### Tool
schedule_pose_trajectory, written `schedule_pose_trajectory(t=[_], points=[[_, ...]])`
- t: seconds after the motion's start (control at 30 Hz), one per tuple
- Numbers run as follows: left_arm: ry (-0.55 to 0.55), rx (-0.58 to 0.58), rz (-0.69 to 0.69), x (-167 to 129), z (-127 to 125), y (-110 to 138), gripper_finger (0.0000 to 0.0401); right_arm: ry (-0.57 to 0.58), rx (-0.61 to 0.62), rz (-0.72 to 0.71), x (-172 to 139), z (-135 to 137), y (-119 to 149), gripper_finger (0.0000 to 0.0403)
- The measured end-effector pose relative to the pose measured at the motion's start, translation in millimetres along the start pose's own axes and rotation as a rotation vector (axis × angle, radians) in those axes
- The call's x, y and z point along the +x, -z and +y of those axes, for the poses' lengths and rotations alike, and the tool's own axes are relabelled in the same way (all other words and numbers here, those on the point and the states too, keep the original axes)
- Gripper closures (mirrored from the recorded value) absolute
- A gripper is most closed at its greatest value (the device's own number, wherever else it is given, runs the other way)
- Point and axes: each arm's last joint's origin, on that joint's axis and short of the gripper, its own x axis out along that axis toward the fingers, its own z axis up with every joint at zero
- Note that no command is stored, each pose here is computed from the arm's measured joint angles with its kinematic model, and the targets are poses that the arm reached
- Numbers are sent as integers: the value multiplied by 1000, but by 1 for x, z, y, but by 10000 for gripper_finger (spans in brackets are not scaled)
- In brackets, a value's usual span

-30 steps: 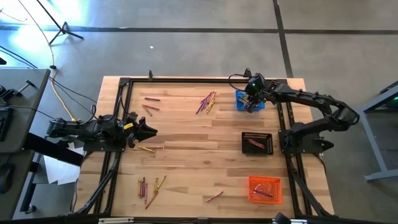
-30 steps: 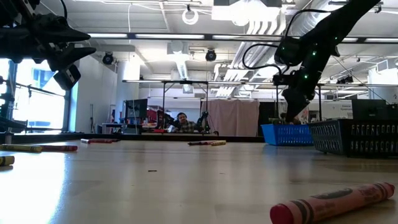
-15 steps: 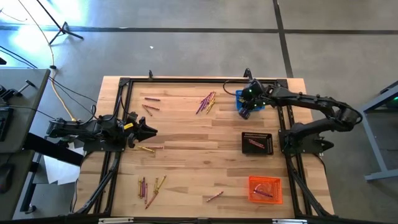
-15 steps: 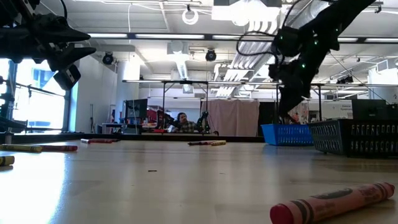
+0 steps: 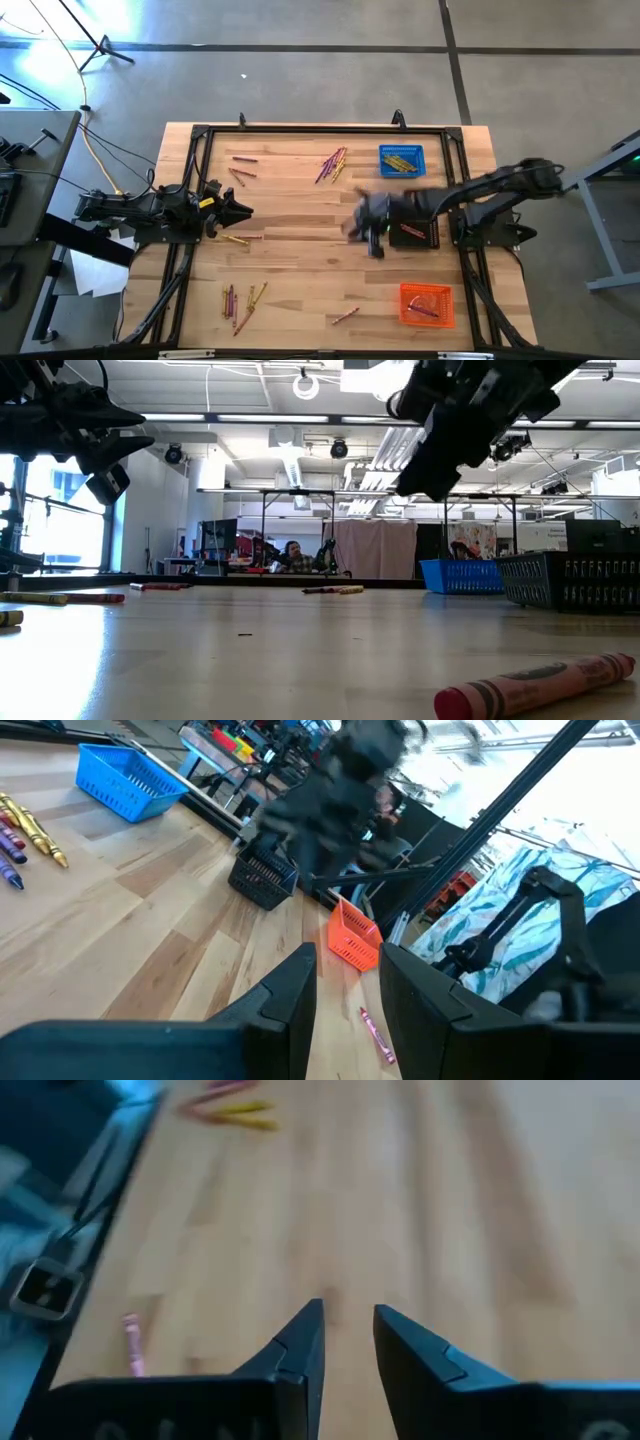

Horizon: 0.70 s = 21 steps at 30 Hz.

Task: Sort crayons
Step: Put the red crayon into the black bin

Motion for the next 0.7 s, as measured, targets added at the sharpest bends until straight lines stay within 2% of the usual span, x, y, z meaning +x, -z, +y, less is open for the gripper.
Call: schedule_pose_trajectory(t=[0.1, 0.33, 0.43, 0.63, 0.7], points=[[0, 0, 0, 0, 0, 0, 302, -67, -119, -7, 25, 27, 10, 328], [1, 0, 0, 0, 0, 0, 302, -145, -164, 140, 72, 66, 34, 328], [1, 0, 0, 0, 0, 0, 302, -174, -202, 155, 85, 82, 34, 328], [1, 0, 0, 0, 0, 0, 302, -236, -374, 162, 98, 113, 30, 328], [0, 0, 0, 0, 0, 0, 302, -230, -383, 188, 103, 119, 30, 328]])
